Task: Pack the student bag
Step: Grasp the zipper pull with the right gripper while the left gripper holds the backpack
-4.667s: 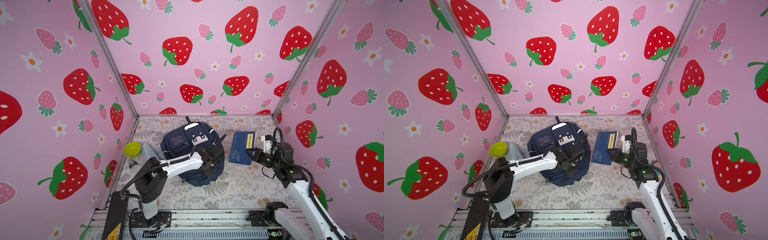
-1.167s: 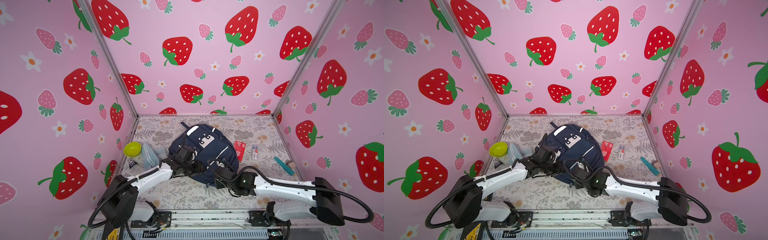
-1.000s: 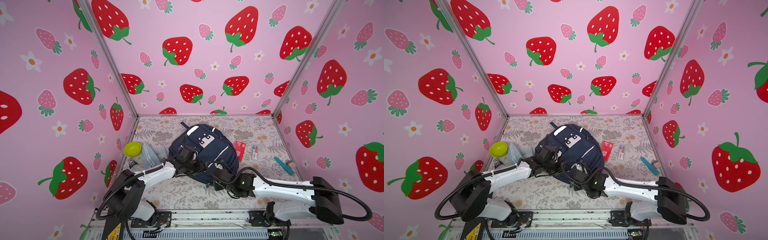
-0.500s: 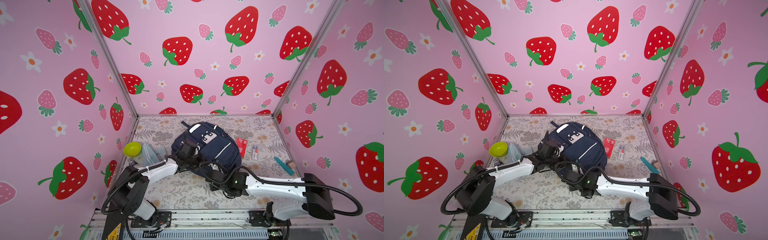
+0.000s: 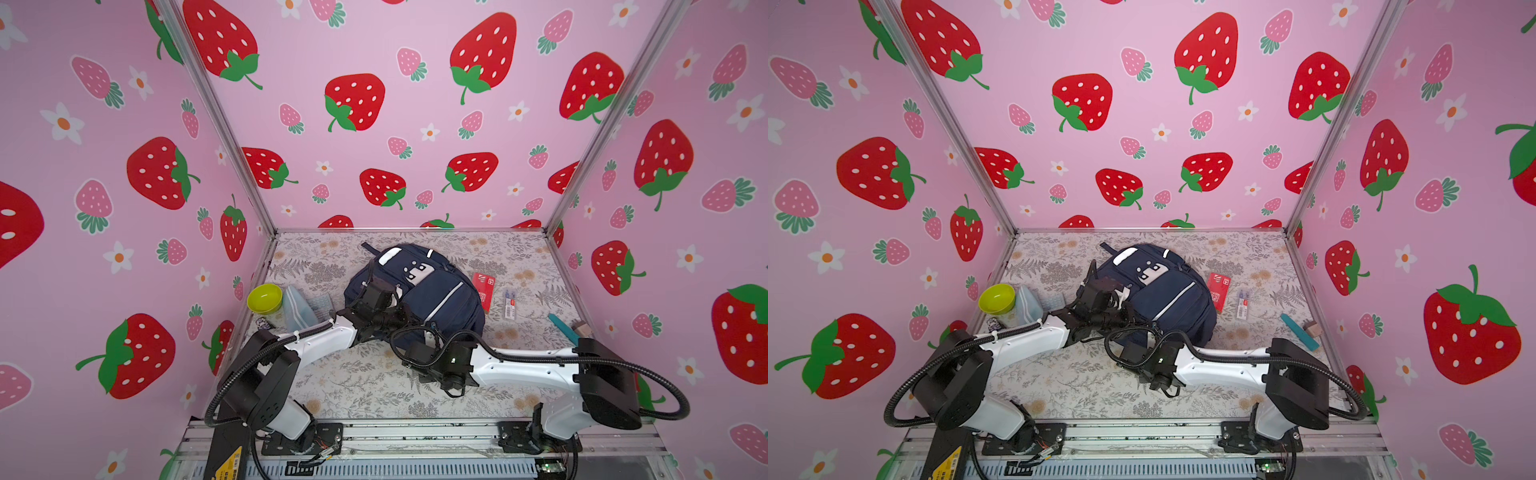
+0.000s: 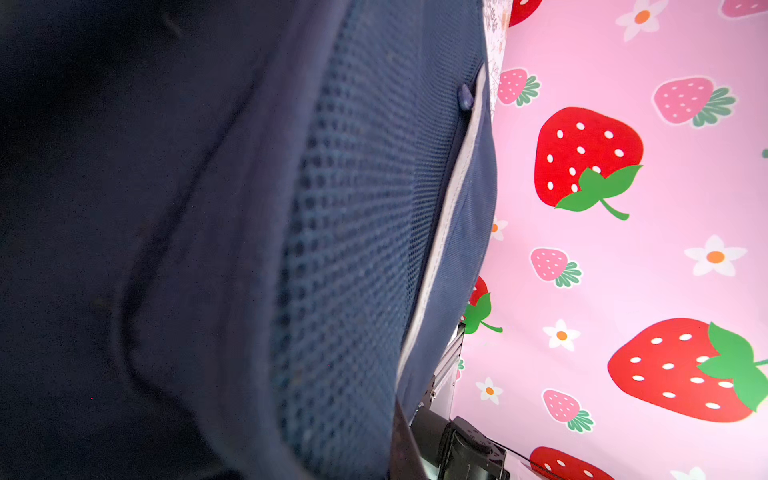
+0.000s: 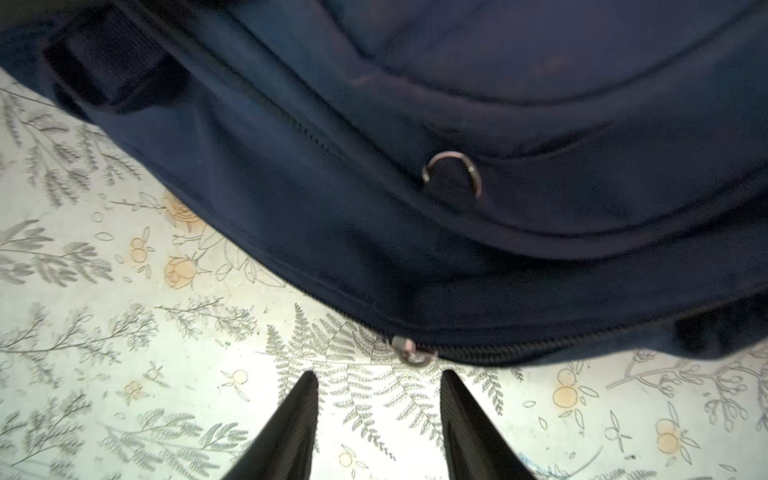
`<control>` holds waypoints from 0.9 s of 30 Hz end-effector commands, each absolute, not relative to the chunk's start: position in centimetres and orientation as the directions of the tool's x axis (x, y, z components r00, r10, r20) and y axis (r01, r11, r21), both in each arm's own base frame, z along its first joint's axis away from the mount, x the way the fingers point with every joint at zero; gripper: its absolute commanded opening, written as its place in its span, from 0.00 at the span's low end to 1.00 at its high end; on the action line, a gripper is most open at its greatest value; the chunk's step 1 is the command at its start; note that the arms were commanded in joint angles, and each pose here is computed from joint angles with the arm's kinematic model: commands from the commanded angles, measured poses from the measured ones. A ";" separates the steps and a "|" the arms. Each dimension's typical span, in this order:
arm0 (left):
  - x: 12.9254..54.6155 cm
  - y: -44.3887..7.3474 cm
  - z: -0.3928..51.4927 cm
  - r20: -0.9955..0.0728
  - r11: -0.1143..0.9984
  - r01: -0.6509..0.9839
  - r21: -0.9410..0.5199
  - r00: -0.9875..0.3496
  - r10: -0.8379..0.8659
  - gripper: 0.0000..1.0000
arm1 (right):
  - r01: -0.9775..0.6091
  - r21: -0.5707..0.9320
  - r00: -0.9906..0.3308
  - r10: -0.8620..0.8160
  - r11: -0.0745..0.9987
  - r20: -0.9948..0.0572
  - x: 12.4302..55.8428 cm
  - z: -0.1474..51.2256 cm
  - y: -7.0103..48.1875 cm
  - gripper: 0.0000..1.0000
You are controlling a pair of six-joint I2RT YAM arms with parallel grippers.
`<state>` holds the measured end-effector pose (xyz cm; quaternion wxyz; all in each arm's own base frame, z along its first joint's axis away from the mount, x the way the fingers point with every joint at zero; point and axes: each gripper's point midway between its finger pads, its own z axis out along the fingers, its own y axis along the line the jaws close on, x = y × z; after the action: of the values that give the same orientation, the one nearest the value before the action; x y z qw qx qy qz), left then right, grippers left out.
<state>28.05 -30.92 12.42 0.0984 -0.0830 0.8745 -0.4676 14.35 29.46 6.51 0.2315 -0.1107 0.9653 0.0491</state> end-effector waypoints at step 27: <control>28.7 -32.2 15.5 -0.173 0.458 0.068 -0.886 -0.966 -0.191 0.00 | -0.083 -0.149 -0.854 -0.147 0.985 -0.500 18.0 6.7 26.6 0.03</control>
<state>28.45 -31.26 12.15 0.0967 -0.0767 0.8700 -0.4773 17.66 27.90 6.01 0.2520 -0.0662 0.9648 -0.0365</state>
